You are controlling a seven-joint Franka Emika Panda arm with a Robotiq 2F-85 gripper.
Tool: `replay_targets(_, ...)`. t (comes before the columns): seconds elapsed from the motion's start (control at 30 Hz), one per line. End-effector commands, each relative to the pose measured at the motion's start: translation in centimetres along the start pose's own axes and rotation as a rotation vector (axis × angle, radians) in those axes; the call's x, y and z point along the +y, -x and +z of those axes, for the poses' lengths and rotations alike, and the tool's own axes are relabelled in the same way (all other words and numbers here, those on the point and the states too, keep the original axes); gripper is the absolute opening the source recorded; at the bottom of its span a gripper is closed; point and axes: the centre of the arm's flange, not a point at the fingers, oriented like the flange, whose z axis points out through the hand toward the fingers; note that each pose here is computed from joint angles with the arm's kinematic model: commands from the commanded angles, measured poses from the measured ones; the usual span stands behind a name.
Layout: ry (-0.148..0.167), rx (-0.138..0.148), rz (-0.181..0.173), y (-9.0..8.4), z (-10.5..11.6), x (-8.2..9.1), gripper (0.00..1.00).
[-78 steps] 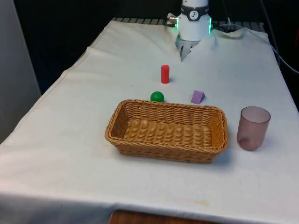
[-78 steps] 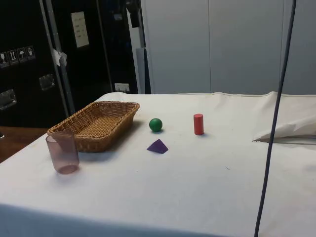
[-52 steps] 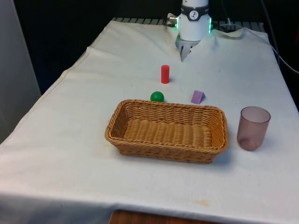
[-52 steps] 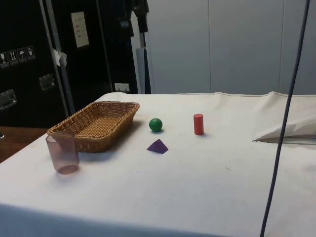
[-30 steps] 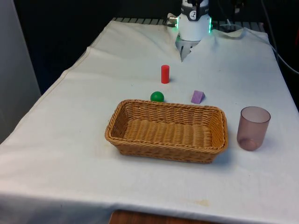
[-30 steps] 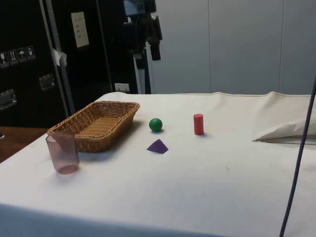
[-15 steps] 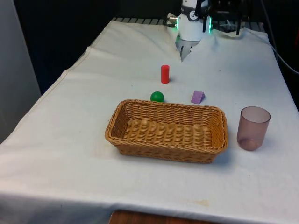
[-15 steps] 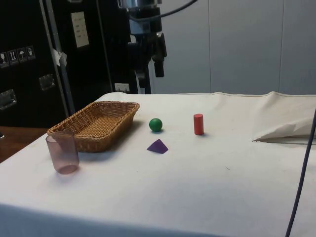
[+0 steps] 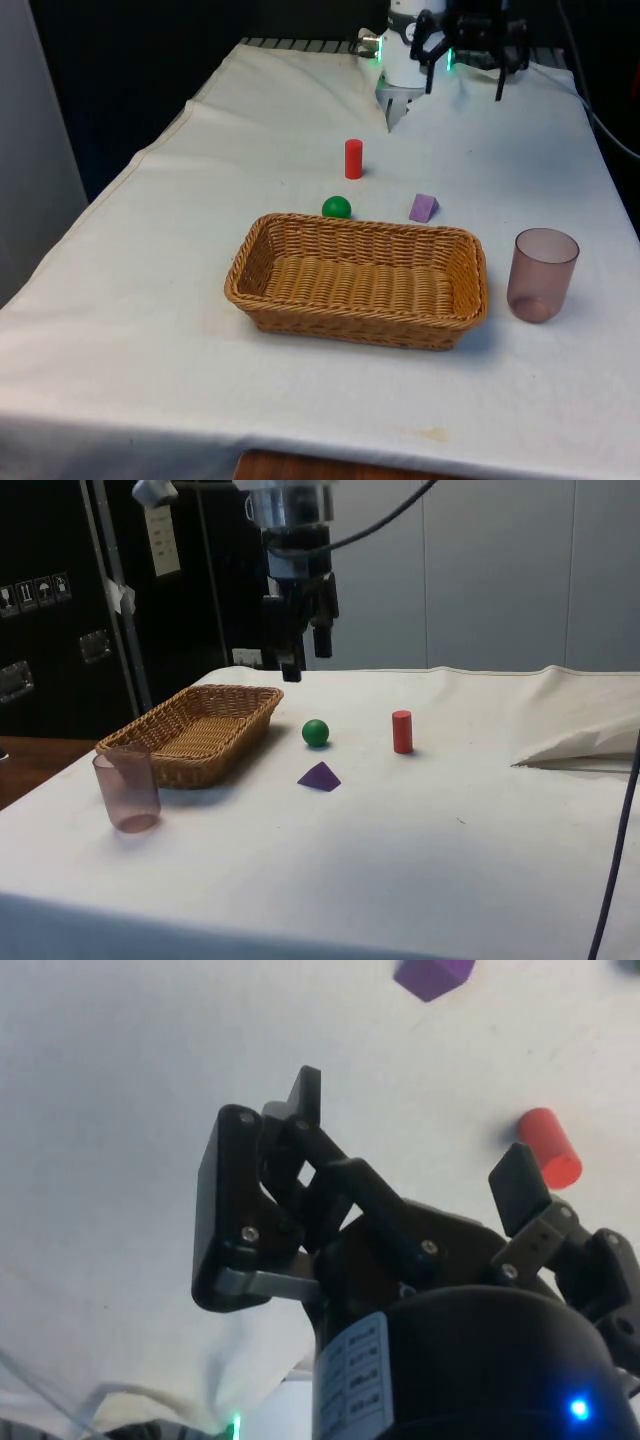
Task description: Pick up the triangular block and place it into the basket.
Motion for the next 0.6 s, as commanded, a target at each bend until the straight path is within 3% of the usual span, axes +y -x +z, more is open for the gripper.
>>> replay_targets(0.0,0.0,0.014,0.001,0.0,0.4,0.5,1.0)
replay_targets(0.13,-0.001,0.022,0.002,0.1,1.5,1.4,1.0)
replay_targets(0.17,-0.003,0.011,0.001,0.2,1.3,1.2,1.0)
replay_targets(0.2,-0.002,0.027,0.001,0.2,2.1,1.8,1.0)
replay_targets(0.43,-0.006,0.039,0.004,0.6,4.1,3.1,1.0)
replay_targets(0.47,-0.006,0.028,0.005,0.6,4.0,3.0,1.0)
replay_targets(0.57,-0.007,0.047,0.005,0.8,5.4,3.5,1.0)
